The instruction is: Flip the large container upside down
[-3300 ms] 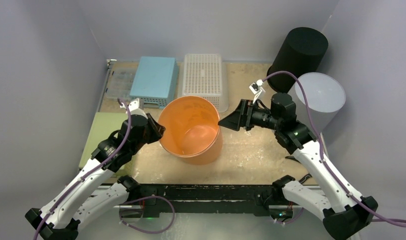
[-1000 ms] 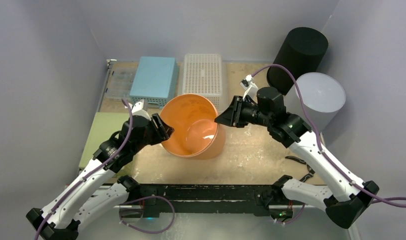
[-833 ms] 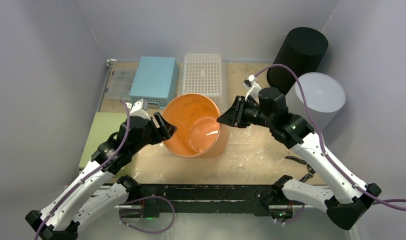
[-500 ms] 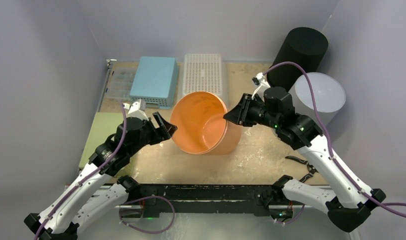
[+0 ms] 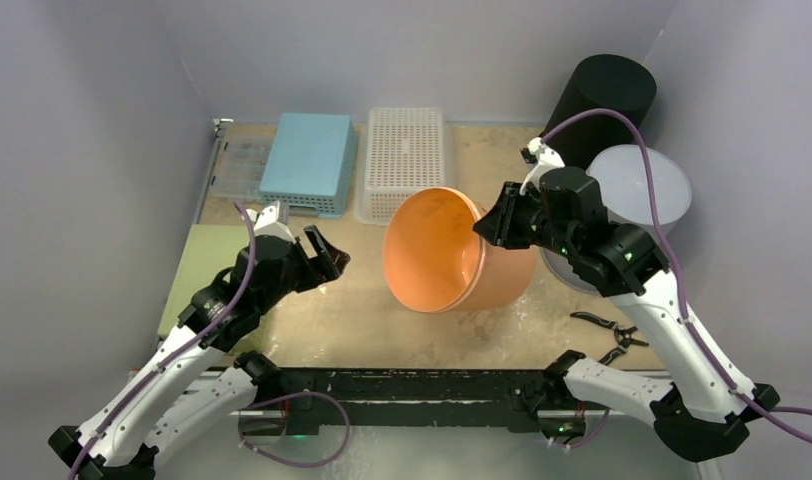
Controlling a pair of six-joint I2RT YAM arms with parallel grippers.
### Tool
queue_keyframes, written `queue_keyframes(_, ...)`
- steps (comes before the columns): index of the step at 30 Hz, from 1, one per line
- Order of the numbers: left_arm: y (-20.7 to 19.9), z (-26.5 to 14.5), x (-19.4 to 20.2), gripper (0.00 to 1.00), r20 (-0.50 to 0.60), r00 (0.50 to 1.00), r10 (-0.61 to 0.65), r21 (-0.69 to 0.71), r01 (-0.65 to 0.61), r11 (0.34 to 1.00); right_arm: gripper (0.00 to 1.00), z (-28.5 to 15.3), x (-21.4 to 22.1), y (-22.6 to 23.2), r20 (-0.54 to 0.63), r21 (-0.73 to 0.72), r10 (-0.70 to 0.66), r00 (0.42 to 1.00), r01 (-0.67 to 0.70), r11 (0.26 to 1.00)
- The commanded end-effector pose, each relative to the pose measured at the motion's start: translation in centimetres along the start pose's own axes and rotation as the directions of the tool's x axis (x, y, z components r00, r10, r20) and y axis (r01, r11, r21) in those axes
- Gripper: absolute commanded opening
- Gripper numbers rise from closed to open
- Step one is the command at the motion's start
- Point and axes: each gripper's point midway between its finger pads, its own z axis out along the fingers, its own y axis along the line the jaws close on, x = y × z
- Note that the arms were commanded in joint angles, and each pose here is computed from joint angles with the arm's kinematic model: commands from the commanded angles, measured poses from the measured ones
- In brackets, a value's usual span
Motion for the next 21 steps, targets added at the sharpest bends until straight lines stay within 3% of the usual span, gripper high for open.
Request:
queue_keyframes(1, 0.1, 0.2, -0.8, 0.8, 0.023, 0.999, 0.027, -0.032, -0.027, 0.999, 0.0, 0.2, -0.8, -0.6, 0.01, 0.04, -0.072, 0.997, 0.072, 0.997)
queue_keyframes(8, 0.3, 0.8, -0.9, 0.81, 0.02, 0.999, 0.039, -0.059, -0.038, 0.998, 0.0, 2.3, 1.0, -1.5, -0.045, 0.081, -0.089, 0.995, 0.093, 0.992)
queue_keyframes(21, 0.6, 1.2, -0.5, 0.81, 0.016, 1.0, 0.013, -0.067, -0.012, 0.998, 0.0, 4.6, 4.1, 0.6, -0.091, 0.104, -0.125, 0.988, 0.135, 0.985)
